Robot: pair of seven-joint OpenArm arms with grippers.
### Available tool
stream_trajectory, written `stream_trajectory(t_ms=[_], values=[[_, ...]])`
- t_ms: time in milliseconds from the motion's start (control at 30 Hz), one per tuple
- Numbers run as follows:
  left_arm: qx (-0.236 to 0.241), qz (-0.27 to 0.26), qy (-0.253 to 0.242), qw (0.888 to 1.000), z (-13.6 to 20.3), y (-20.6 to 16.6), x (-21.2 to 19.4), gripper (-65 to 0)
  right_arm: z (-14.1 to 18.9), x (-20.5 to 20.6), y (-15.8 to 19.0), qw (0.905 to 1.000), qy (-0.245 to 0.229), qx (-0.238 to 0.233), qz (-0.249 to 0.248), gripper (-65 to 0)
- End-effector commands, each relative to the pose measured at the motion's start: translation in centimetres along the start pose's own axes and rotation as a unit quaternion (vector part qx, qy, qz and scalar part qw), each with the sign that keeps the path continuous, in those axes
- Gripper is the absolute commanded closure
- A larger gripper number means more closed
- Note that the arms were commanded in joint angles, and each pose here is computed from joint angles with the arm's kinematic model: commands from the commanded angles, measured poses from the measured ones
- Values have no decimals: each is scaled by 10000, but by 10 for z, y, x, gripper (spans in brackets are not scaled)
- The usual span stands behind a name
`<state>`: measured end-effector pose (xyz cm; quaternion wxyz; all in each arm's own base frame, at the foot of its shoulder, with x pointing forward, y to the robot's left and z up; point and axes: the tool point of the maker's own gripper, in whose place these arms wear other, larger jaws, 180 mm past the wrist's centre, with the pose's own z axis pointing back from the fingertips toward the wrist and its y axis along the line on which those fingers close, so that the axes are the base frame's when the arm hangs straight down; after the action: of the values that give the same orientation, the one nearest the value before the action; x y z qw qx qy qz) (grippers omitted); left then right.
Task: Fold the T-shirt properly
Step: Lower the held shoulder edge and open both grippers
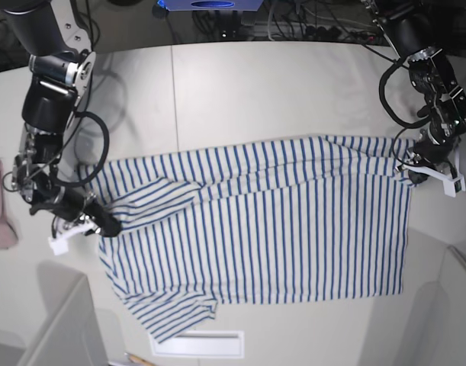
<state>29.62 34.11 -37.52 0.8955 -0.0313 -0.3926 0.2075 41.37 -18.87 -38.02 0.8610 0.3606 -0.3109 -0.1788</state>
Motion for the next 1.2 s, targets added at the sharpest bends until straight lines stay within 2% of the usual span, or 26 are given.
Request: stream_trajectory(t_ms=[0, 200, 300, 333, 367, 500, 567, 633, 767, 867, 967, 1167], values=[[-73, -48, -321, 9994, 2, -3, 24, 0, 6, 25, 13, 9994, -293, 153, 137, 0], [-107, 3, -345, 9993, -1, -5, 29, 0, 8, 26, 11, 9993, -332, 148, 99, 0], [-97, 20, -378, 9992, 0, -4, 31, 0, 8, 28, 11, 9991, -386, 145, 90, -174], [-98, 30, -391, 9992, 0, -4, 32, -21, 8, 29, 10, 9988, -457, 139, 87, -210], [-102, 27, -405, 9991, 0, -5, 33, -89, 9, 31, 8, 9985, -529, 120, 78, -228], [-189, 80, -633, 9978, 1, -12, 51, -342, 18, 29, -14, 9975, -679, -176, -129, -216], [-157, 158, -799, 9966, 7, -9, 61, -418, 26, 29, -21, 9958, -832, -323, -179, -215], [-82, 223, -1017, 9945, 16, -3, 72, -466, 40, 28, -23, 9926, -1119, -451, -120, -215], [113, 266, -1349, 9904, 45, 8, 74, -476, 79, 21, -22, 9797, -1874, -663, -255, -215], [339, 297, -1411, 9890, 65, 21, 58, -481, 104, 6, -21, 9722, -2173, -795, -356, -215], [556, 328, -1238, 9902, 79, 34, 29, -481, 120, -17, -25, 9680, -2240, -986, -550, -215], [415, 67, -673, 9968, 85, 37, -29, -453, 129, -63, -38, 9643, -2142, -1207, -981, -219]])
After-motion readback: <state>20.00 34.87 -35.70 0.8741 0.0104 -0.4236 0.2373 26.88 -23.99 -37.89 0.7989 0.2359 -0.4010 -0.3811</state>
